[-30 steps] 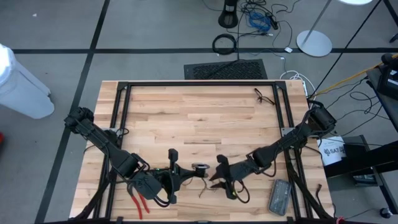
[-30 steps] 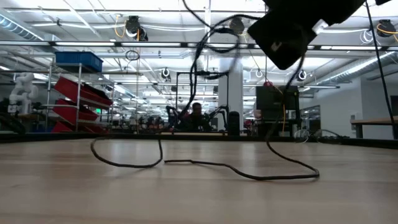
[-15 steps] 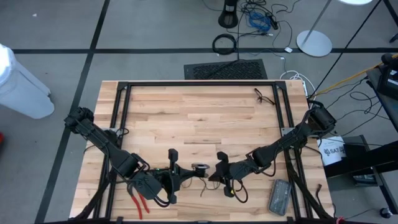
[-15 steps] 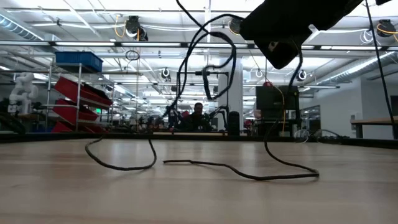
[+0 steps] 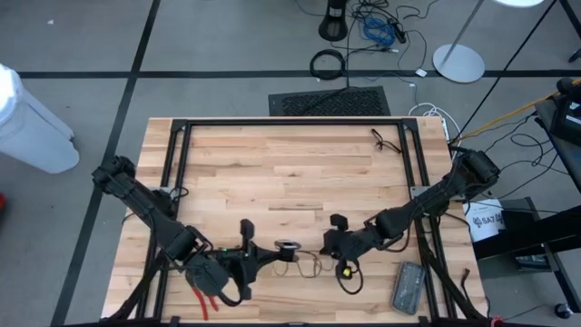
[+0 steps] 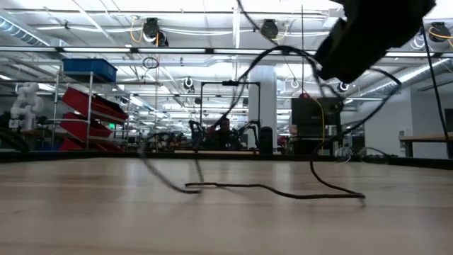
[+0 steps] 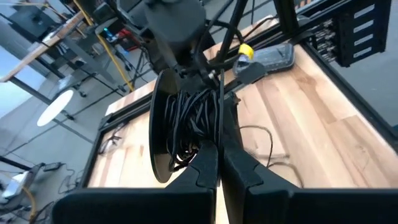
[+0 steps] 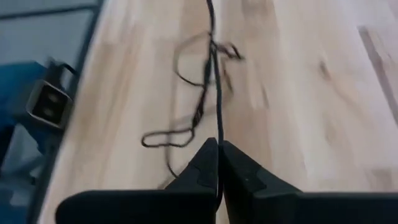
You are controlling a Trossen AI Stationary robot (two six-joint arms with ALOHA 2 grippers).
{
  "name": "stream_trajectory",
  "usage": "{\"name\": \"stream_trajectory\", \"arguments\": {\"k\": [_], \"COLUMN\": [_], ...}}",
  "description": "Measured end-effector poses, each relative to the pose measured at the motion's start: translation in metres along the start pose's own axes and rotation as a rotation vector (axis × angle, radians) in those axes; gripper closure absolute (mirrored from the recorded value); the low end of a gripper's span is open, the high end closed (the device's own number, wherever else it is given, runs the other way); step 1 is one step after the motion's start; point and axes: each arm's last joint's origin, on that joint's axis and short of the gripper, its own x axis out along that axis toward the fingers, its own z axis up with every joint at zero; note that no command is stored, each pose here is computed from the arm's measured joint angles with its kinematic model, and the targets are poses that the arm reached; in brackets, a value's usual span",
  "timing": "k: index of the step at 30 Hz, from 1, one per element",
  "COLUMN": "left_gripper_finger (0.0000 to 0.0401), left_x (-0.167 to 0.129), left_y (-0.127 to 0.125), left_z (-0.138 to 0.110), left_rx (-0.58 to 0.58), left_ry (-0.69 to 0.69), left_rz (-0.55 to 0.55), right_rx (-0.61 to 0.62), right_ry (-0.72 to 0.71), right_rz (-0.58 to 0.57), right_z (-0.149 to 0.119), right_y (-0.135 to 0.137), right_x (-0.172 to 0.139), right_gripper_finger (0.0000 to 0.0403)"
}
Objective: Coil cords
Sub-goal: Coil the black wire onto the black spool
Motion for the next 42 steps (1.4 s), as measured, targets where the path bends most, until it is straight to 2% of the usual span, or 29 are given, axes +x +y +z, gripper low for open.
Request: {"name": "stream_trajectory", "arguments": {"k": [10,18,25,32,42], "left_gripper_finger": [0.0393,0.0393,0.0393,0.0393,0.0393], "left_x": [-0.057,-0.095,-0.126,-0.140,-0.149], "left_y": [0.003,0.015,0.037,0.046,0.052], "left_z": [0.007,0.016,0.024,0.025,0.024], "left_rx": [-0.062,-0.054,-0.131,-0.139,-0.150], "left_ry": [-0.040,-0.105,-0.163,-0.188,-0.200], "left_rz": [0.114,0.222,0.246,0.229,0.228], "right_rx": [0.068,0.075,0.071,0.068,0.104], "right_ry": [0.240,0.296,0.346,0.426,0.445], "right_rz": [-0.175,-0.215,-0.241,-0.285,-0.311], "right_z": [-0.025,-0.030,-0.036,-0.048,-0.065], "right_y": [-0.014,-0.018,-0.018,-0.015,-0.014], "right_x": [-0.006,-0.008,-0.010,-0.017,-0.017], "right_gripper_finger": [0.0403,0.0403,0.0403,0.0403,0.0403]}}
